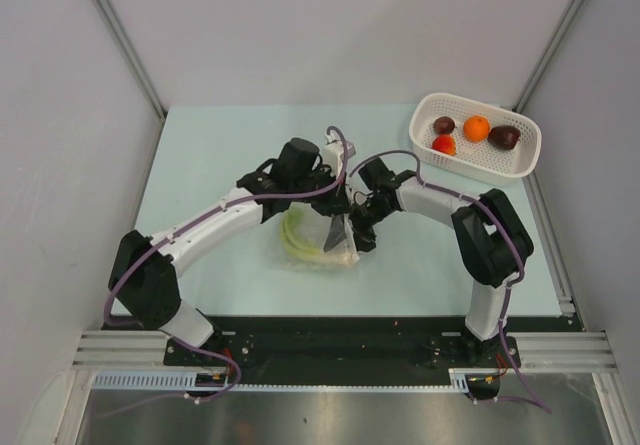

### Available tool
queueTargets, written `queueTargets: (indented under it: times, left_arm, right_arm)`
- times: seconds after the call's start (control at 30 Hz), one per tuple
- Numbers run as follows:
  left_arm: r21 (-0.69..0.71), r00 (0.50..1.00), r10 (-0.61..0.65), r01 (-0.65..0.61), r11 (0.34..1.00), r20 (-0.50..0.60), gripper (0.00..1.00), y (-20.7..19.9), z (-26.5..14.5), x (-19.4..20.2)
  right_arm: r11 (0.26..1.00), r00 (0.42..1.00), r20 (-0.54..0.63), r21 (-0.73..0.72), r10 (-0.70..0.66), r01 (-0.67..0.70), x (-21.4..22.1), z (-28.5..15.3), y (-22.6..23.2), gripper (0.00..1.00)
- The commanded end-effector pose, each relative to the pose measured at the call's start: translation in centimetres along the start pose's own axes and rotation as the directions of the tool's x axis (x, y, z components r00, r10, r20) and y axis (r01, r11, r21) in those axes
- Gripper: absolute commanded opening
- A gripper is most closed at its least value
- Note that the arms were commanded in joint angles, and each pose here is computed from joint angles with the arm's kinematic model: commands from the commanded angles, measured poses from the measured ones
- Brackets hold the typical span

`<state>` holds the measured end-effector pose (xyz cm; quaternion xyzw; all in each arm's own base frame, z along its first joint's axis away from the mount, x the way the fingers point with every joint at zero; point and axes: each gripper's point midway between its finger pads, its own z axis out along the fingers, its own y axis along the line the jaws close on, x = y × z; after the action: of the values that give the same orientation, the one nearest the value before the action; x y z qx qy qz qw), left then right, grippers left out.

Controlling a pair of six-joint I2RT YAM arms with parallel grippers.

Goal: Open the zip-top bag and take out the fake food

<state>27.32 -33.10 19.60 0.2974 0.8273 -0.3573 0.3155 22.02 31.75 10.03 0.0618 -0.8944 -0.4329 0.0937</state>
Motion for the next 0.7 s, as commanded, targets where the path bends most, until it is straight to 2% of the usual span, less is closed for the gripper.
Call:
queueTargets:
  times: [0.0,0.13,0.17,0.23,0.3,0.33,0.37,0.43,0.47,0.53,0.57,0.63,0.67]
  left_arm:
    - [-0.072,0.994,0.097,-0.093,0.993,0.049,0.0,1.7,0.2,-2.3]
    - [-0.083,0.995,0.092,-0.089,0.993,0.038,0.0,1.9,-0.1,-2.0]
    - [-0.08,0.995,0.087,-0.083,0.993,0.04,0.0,1.8,-0.4,-1.8]
    - [-0.081,0.996,0.07,-0.067,0.994,0.046,0.0,1.6,-0.7,-1.6]
    - [-0.092,0.997,0.061,-0.057,0.994,0.048,0.06,1.6,-1.3,-1.3]
    - [-0.092,0.998,0.047,-0.043,0.995,0.045,0.11,1.5,-1.5,-1.1]
    - [-0.086,0.998,0.037,-0.033,0.996,0.041,0.25,1.3,-1.8,-0.7]
    - [-0.084,0.999,0.006,-0.002,0.996,0.045,0.4,1.0,-2.9,-0.2]
    - [-0.082,0.999,-0.005,0.009,0.997,0.049,0.51,0.9,-3.4,-0.1]
    - [-0.063,0.997,-0.041,0.045,0.997,0.064,0.6,0.5,-5.0,0.6]
    - [-0.063,0.995,-0.065,0.07,0.996,0.074,0.77,0.9,-5.7,0.7]
    - [-0.028,0.989,-0.119,0.122,0.992,0.086,0.87,0.4,-7.2,1.7]
    - [-0.042,0.982,-0.152,0.158,0.987,0.108,0.87,1.2,-8.1,1.7]
  right_arm:
    - [0.998,0.988,-0.145,0.004,-0.06,0.061,3.4,0.7,0.1,0.74]
    - [0.998,0.984,-0.168,-0.018,-0.067,0.065,3.7,1.5,0.3,0.68]
    - [0.998,0.984,-0.17,-0.024,-0.056,0.053,3.7,1.6,0.5,0.61]
    - [0.997,0.987,-0.15,-0.045,-0.066,0.06,3.2,1.5,1.2,0.54]
    - [0.997,0.992,-0.116,-0.058,-0.058,0.052,2.4,1.3,1.8,0.4]
    - [0.996,0.993,-0.094,-0.066,-0.065,0.059,2.0,1.0,2.2,0.34]
    - [0.996,0.996,-0.076,-0.071,-0.057,0.052,1.6,0.8,2.4,0.28]
    - [0.995,0.998,-0.03,-0.088,-0.057,0.055,0.5,0.5,3.2,0.24]
    - [0.994,0.998,-0.004,-0.096,-0.059,0.058,-0.1,0.1,3.4,0.22]
    - [0.992,0.997,0.051,-0.109,-0.064,0.069,-1.5,-0.2,3.9,0.22]
    - [0.99,0.995,0.069,-0.116,-0.068,0.075,-2.0,-0.3,4.1,0.19]
    - [0.987,0.988,0.13,-0.126,-0.086,0.103,-3.6,-0.7,4.3,0.17]
    - [0.986,0.985,0.147,-0.127,-0.09,0.109,-4.1,-0.8,4.4,0.16]
